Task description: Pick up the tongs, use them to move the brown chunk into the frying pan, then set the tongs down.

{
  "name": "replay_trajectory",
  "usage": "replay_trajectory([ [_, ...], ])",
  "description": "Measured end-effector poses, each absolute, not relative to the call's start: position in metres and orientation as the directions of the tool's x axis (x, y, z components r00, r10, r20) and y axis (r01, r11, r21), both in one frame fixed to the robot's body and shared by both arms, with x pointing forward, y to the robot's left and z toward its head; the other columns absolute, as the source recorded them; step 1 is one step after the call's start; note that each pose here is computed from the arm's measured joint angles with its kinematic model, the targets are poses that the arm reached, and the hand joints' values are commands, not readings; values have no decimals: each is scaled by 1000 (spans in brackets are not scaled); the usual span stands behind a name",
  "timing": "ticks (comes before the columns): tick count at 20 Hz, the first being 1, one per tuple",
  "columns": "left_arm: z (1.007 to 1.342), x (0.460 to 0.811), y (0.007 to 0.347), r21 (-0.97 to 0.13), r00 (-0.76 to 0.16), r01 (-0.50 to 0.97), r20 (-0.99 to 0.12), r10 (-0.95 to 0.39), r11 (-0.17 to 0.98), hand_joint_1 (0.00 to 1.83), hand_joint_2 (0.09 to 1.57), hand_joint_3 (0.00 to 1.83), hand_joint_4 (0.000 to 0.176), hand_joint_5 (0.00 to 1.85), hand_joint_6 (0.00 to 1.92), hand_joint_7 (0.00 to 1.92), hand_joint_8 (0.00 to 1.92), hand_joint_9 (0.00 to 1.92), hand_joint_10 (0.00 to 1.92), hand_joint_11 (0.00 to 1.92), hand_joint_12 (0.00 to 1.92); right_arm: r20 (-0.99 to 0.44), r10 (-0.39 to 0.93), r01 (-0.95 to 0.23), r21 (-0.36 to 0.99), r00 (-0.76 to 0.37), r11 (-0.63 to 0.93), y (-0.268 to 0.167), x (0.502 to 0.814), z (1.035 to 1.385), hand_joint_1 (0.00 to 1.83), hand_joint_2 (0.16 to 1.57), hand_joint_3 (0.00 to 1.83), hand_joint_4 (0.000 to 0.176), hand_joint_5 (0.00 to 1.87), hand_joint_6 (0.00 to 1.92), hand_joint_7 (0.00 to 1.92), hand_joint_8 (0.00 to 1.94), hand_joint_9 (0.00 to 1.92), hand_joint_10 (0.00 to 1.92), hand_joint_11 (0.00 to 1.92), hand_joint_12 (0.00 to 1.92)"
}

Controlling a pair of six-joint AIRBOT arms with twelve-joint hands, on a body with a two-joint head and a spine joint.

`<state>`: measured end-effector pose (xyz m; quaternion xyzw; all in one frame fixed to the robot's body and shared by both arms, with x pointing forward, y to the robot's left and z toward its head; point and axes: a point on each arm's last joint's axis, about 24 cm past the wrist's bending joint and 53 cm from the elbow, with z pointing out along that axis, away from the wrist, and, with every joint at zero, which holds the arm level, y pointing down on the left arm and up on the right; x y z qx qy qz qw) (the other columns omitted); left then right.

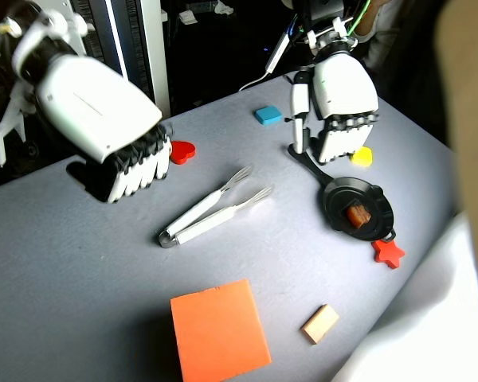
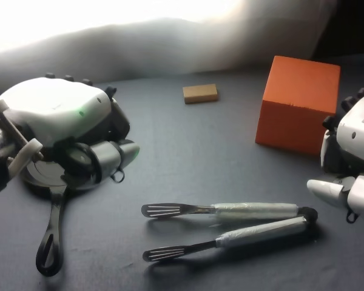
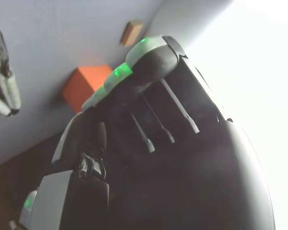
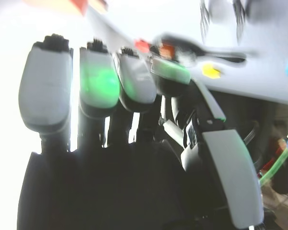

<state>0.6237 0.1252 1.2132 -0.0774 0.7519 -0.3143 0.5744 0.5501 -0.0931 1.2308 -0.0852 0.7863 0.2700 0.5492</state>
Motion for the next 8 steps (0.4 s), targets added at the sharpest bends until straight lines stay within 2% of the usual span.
replay_trajectory([
  [3, 1208, 620, 121, -561, -348, 254, -813, -467, 788, 774, 1038, 827, 45, 587, 1920, 1057, 1921, 1118, 1921, 1109, 1921, -914, 153, -456, 326, -375, 828, -91, 552, 1233, 583, 1524, 1, 0, 1139, 1844, 1324, 1941, 1402, 1921, 1458, 1921],
  [4, 1209, 620, 121, -557, -344, 259, -817, -463, 789, 795, 1016, 849, 36, 605, 1906, 1062, 1921, 1123, 1921, 1112, 1921, -914, 153, -467, 329, -375, 821, -89, 551, 1234, 585, 1524, 1, 0, 1122, 1825, 1315, 1941, 1393, 1921, 1451, 1921],
  [5, 1209, 619, 120, -556, -344, 261, -817, -462, 789, 807, 1003, 851, 41, 617, 1882, 1050, 1920, 1112, 1921, 1097, 1921, -913, 157, -471, 335, -378, 816, -88, 551, 1235, 634, 1514, 0, 0, 1123, 1833, 1321, 1941, 1399, 1921, 1460, 1921],
  [6, 1208, 617, 118, -558, -350, 263, -816, -461, 787, 814, 1001, 844, 39, 621, 1869, 1049, 1919, 1113, 1921, 1103, 1921, -909, 165, -477, 347, -383, 807, -86, 551, 1235, 664, 1506, 0, 0, 1129, 1832, 1329, 1941, 1408, 1921, 1463, 1921],
  [7, 1207, 617, 117, -559, -353, 263, -814, -461, 786, 802, 1016, 823, 47, 610, 1873, 1043, 1912, 1100, 1921, 1092, 1921, -908, 166, -479, 350, -384, 805, -86, 551, 1236, 660, 1504, 0, 0, 1126, 1848, 1320, 1941, 1398, 1921, 1456, 1921],
  [8, 1207, 617, 117, -559, -353, 262, -814, -461, 787, 795, 1026, 819, 41, 600, 1888, 1041, 1919, 1100, 1921, 1084, 1921, -908, 170, -478, 353, -384, 804, -87, 553, 1236, 651, 1502, 0, 0, 1138, 1875, 1329, 1941, 1405, 1921, 1463, 1921],
])
